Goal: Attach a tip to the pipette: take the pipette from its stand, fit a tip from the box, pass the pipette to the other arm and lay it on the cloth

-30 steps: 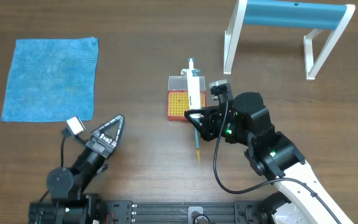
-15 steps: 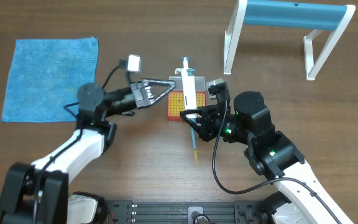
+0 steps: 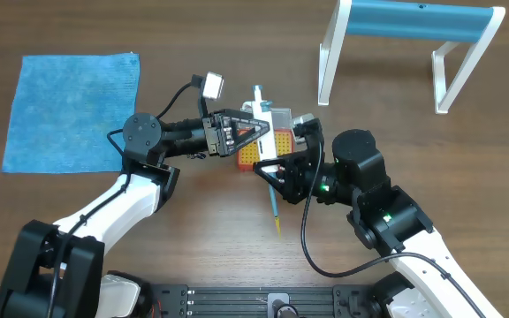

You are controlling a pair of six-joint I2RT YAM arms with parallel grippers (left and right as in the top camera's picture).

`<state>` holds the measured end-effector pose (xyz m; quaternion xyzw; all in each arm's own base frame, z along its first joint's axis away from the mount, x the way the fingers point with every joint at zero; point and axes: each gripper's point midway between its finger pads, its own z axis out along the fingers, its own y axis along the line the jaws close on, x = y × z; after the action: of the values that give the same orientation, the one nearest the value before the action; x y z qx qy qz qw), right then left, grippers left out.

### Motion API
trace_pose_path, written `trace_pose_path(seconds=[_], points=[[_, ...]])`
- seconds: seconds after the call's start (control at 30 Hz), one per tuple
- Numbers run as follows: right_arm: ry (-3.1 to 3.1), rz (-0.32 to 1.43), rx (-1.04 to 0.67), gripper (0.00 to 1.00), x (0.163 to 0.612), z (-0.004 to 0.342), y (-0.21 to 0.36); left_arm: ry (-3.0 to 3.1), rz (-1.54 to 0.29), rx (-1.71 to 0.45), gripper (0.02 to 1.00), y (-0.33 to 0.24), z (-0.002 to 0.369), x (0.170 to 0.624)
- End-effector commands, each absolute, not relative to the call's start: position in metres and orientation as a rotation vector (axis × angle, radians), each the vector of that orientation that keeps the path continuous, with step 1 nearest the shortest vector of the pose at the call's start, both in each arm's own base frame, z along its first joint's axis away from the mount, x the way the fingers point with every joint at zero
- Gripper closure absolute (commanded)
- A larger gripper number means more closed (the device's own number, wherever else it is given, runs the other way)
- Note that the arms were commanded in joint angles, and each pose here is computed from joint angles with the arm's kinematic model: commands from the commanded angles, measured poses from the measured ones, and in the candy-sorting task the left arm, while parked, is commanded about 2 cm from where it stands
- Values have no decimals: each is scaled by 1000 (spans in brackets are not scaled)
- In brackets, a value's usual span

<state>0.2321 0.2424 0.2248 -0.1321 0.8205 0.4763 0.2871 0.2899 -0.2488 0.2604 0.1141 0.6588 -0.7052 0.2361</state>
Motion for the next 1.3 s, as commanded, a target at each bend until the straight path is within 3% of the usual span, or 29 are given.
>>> trace_pose_path(seconds=[0.03,0.07,0.1,0.17,0.2,0.27,0.37,0.4,0.43,0.47,0.57,0.6,0.73,0.87,0.97,1.03,1.2,1.3], points=[[2124,1352,-418,921,226,244,249,1791,-1931,388,66,-252,264,287],[2124,1352,-418,921,226,244,249,1794,-1936,399,220,-252,264,285],[2121,1354,-421,921,226,244,250,1796,-1938,404,290,-252,264,284],[2120,1365,-429,923,225,245,250,1786,-1942,424,297,-255,265,281],[2120,1365,-429,921,225,245,250,1756,-1944,463,595,-259,270,276],[2120,1365,-429,921,225,245,250,1724,-1943,491,954,-263,275,271],[2120,1372,-434,919,223,245,251,1693,-1943,528,991,-266,280,266],[2120,1372,-435,689,223,245,251,1693,-1943,528,989,-266,280,266],[2120,1371,-434,229,223,245,251,1692,-1942,526,991,-266,280,267],[2121,1371,-434,180,223,245,251,1694,-1941,521,991,-266,279,267],[2119,1363,-434,176,224,245,250,1863,-1890,336,991,-255,244,294],[2127,1352,-428,178,225,243,249,1949,-1819,182,989,-245,222,313],[2320,1102,-247,178,237,198,222,1980,-1582,-120,993,-202,194,362],[2301,1101,-255,178,239,202,222,2158,-1391,-391,993,-131,140,376],[2301,1101,-255,178,239,202,222,2321,-1213,-542,993,-72,119,372],[2301,1100,-255,178,239,202,222,2481,-963,-602,993,-16,132,363],[2304,1059,-229,178,244,199,218,2642,-379,-734,991,141,206,371],[2323,1081,-177,178,244,198,219,2722,-57,-829,993,223,197,408]])
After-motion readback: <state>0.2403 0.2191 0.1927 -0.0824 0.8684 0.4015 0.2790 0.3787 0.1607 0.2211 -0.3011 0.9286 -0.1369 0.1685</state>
